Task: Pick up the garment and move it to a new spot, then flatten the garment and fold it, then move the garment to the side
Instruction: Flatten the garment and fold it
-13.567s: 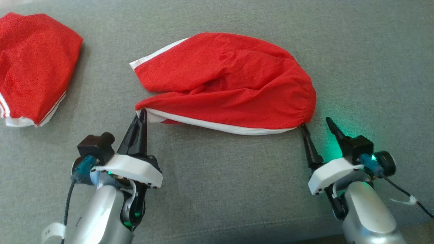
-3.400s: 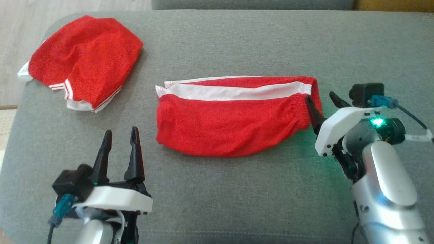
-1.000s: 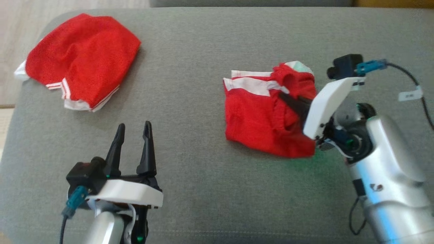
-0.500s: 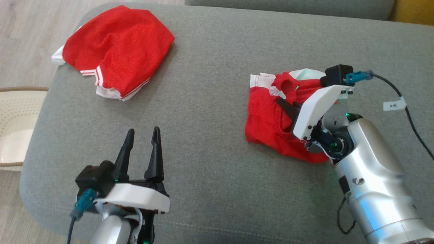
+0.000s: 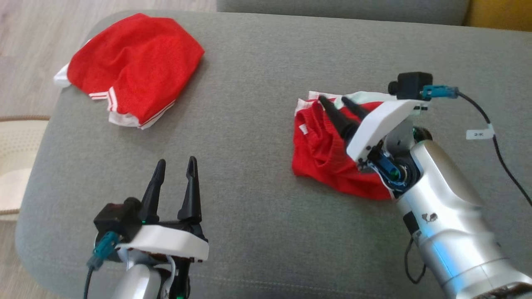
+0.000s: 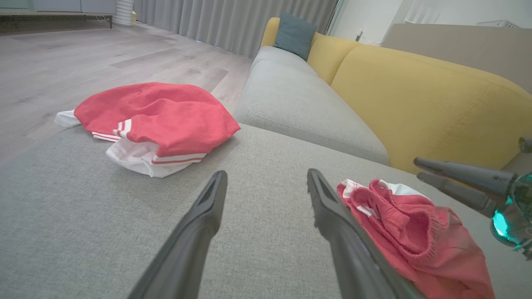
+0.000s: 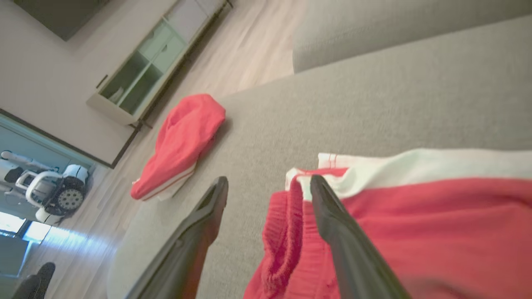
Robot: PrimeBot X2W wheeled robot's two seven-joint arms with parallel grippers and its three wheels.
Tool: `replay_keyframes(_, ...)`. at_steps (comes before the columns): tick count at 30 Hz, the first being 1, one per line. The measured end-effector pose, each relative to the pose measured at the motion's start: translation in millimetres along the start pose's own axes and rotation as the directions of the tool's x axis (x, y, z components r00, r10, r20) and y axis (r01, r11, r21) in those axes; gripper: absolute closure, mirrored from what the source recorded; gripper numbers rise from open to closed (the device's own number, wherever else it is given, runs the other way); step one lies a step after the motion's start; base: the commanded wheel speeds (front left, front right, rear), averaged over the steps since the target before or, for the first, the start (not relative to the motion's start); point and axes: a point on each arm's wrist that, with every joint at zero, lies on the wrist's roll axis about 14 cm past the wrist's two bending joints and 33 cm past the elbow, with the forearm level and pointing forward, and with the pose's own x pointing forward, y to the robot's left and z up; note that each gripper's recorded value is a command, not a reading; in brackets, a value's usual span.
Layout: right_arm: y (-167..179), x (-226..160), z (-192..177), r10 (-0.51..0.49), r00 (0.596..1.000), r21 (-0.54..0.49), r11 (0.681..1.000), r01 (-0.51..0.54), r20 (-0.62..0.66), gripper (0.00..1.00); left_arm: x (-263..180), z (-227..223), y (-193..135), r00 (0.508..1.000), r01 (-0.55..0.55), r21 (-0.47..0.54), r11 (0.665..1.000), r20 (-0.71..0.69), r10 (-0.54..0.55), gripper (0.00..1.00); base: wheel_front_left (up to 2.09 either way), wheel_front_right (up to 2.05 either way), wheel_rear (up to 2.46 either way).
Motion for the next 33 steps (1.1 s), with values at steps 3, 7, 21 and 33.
replay_keyframes(3,-2,-5,24,-0.014,0.993,-0.055,0.998,0.021,0.117,0.0,2,0,-4,1.0,0.015,-0.002,1.0,0.0,-0.015,0.0,0.0,0.0,0.0)
replay_keyframes(7,-9,-21,58,-0.036,0.958,-0.144,0.986,0.08,0.286,0.0,6,2,-11,0.999,0.037,-0.004,0.999,0.007,-0.037,0.0,0.0,0.0,0.0)
replay_keyframes(21,-67,-120,73,-0.185,0.773,-0.213,0.899,0.382,0.607,0.0,14,18,-25,0.995,0.077,0.036,0.996,0.061,-0.079,0.0,0.0,0.0,0.0)
replay_keyframes(33,-73,-172,25,-0.261,0.717,-0.161,0.872,0.462,0.646,0.0,-13,-3,-10,0.999,0.04,0.089,0.995,0.0,-0.041,0.0,0.0,0.0,0.0)
